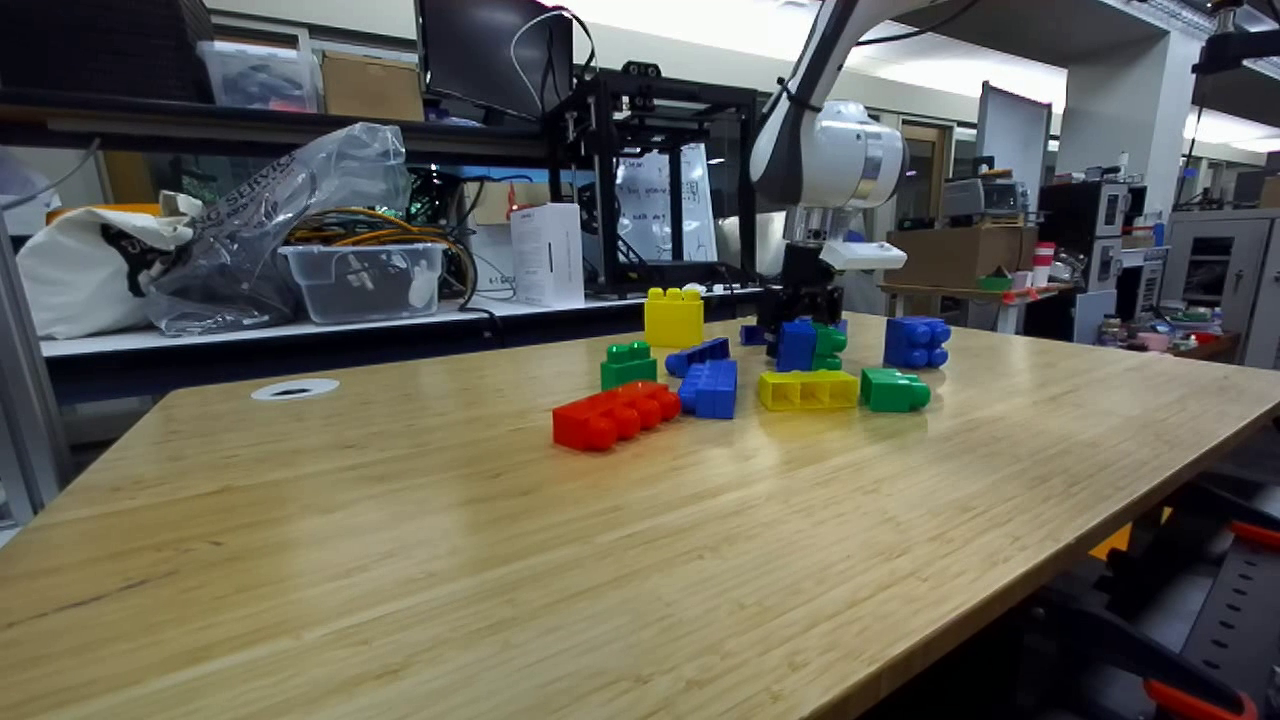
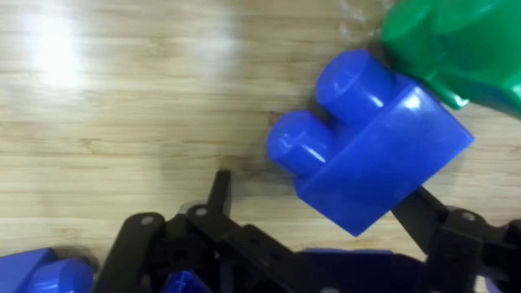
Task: Separate the blue and green building blocks that are stacked together
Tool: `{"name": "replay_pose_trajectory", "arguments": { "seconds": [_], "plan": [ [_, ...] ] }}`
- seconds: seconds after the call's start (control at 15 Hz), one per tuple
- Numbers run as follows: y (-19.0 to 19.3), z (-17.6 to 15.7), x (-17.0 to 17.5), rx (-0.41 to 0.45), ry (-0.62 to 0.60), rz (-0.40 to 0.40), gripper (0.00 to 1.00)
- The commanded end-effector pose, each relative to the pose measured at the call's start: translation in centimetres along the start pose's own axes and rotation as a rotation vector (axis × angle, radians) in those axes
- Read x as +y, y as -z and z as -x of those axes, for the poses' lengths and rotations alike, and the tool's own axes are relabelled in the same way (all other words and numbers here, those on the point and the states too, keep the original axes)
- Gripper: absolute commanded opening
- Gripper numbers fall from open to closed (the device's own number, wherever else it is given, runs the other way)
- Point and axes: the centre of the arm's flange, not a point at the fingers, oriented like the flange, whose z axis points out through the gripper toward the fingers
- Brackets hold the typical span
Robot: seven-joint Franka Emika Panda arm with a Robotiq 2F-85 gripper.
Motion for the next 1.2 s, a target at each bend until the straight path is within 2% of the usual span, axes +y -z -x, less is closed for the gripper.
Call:
{"name": "replay_pose_trajectory", "arguments": {
  "seconds": [0.0, 0.07, 0.27, 0.73, 0.87, 1.13],
  "plan": [
    [2.1, 0.3, -2.5, -0.119, 0.039, -0.08, 1.0],
    [0.4, -0.4, -0.6, -0.06, 0.03, -0.036, 1.0],
    [1.8, -0.2, -3.0, -0.098, 0.047, -0.069, 1.0],
    [1.8, 0.2, -2.4, -0.104, 0.037, -0.077, 1.0],
    [3.6, -0.8, -2.2, -0.078, 0.046, -0.059, 1.0],
    [9.6, -4.2, -1.7, -0.009, 0.09, -0.007, 1.0]
  ]
}}
